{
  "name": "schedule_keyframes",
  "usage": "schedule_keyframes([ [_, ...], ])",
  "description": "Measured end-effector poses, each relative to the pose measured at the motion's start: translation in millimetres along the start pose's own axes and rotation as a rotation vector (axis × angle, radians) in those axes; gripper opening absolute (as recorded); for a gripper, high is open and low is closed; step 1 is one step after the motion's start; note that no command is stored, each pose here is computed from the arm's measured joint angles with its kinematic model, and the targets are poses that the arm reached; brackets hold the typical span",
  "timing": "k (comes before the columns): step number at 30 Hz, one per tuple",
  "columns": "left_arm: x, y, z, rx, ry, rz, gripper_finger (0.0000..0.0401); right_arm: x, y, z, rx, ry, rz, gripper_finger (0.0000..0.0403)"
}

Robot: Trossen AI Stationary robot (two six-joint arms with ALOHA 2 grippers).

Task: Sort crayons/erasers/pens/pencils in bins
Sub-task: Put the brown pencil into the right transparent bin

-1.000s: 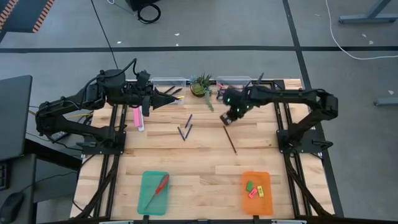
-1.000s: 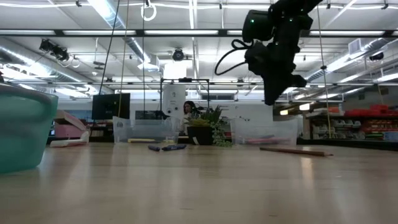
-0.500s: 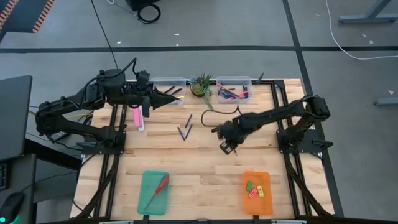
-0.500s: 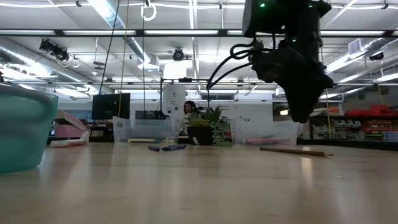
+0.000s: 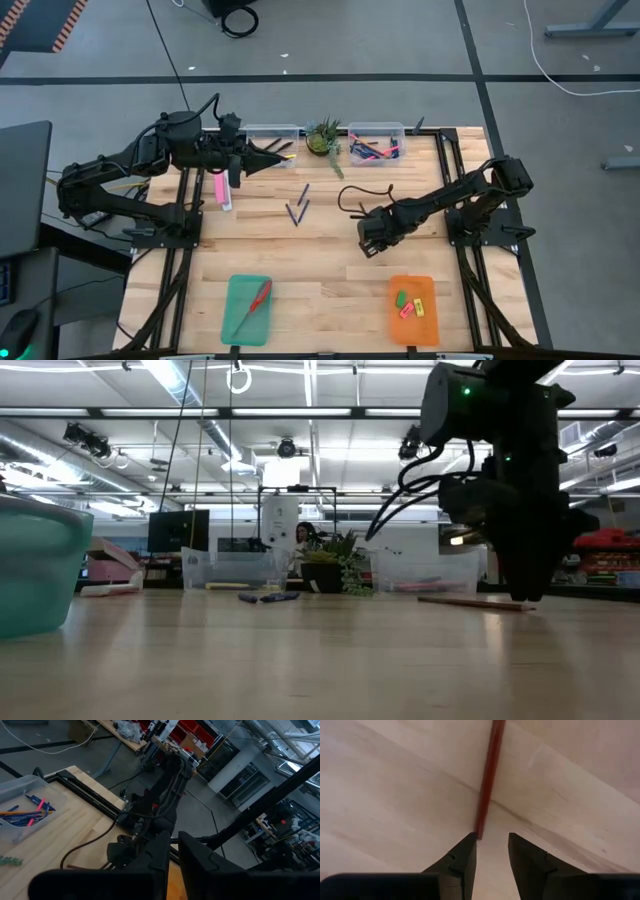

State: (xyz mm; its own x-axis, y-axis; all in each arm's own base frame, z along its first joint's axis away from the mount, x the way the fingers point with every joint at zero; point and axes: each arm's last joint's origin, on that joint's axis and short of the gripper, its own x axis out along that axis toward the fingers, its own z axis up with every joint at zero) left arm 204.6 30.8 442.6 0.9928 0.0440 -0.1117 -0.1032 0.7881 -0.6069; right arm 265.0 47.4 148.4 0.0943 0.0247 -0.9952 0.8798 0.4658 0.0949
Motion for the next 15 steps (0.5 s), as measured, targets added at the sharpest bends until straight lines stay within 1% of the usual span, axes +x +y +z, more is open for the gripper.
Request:
schedule_keyframes([
  [3, 0.0, 0.0, -0.1, 0.000, 0.001, 0.000, 0.0048, 0.5, -0.6, 1.8, 0.048, -0.007, 0.002, 0.0119],
  [7, 0.0, 0.0, -0.1, 0.000, 0.001, 0.000, 0.0048, 0.5, 1.0, 3.0, 0.080, -0.033, 0.015, 0.0119],
  [15, 0.0, 0.0, -0.1, -0.001, 0.001, 0.000, 0.0046, 1.8, 0.0, 3.0, 0.079, -0.064, 0.006, 0.0119],
])
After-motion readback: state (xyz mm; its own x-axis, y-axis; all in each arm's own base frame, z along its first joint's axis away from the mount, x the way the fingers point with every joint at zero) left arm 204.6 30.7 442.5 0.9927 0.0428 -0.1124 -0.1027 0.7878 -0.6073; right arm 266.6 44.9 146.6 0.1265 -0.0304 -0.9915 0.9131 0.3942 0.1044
